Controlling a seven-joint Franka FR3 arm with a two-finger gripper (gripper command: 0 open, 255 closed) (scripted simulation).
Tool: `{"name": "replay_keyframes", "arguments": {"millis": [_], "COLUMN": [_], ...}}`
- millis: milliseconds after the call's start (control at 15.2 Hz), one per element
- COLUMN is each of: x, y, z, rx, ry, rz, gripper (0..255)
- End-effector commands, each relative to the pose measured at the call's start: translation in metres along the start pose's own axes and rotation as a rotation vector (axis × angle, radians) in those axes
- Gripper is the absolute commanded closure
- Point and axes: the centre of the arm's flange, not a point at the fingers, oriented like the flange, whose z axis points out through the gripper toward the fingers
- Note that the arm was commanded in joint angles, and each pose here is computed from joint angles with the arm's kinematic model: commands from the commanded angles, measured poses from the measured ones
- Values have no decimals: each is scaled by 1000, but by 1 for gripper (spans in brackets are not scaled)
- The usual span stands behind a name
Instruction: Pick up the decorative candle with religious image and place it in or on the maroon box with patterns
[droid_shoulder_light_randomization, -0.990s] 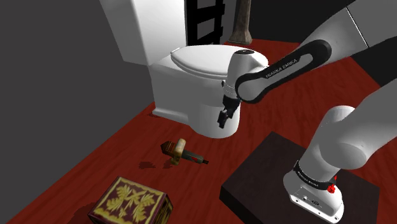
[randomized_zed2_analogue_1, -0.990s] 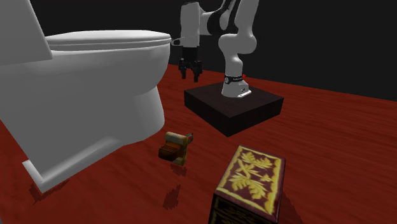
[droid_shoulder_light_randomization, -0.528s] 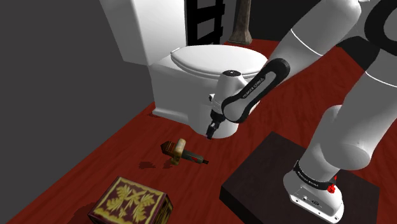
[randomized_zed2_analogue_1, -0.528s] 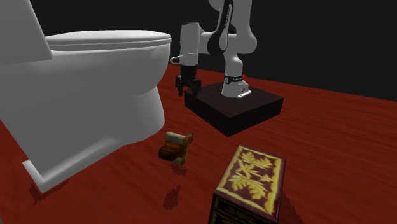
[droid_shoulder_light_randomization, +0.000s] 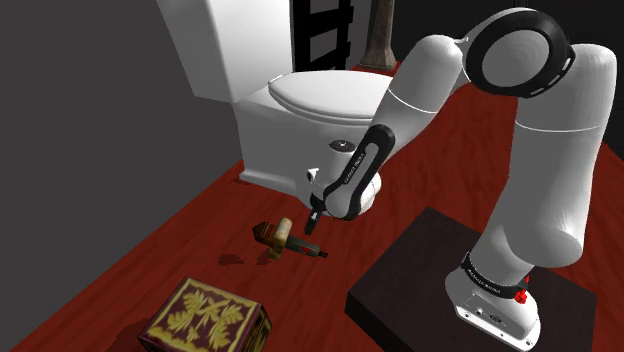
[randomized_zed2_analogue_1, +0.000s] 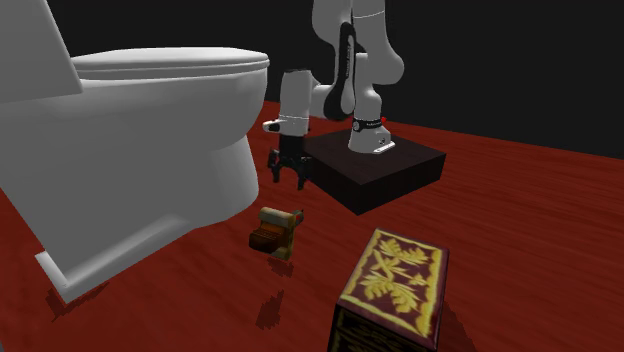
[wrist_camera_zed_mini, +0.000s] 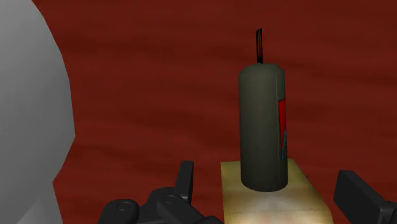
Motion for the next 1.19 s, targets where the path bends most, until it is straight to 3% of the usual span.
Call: {"name": "replay_keyframes", "arguments": {"millis": [0, 396, 858, 1122], "x": [9, 35, 38, 38], "y": [-6, -26, -26, -26], "z": [21, 81, 118, 121], "rx": [3, 13, 13, 13], "ry": [23, 79, 79, 79], "rz": [-36, -132, -132, -132], "gripper": [0, 0, 0, 0]}}
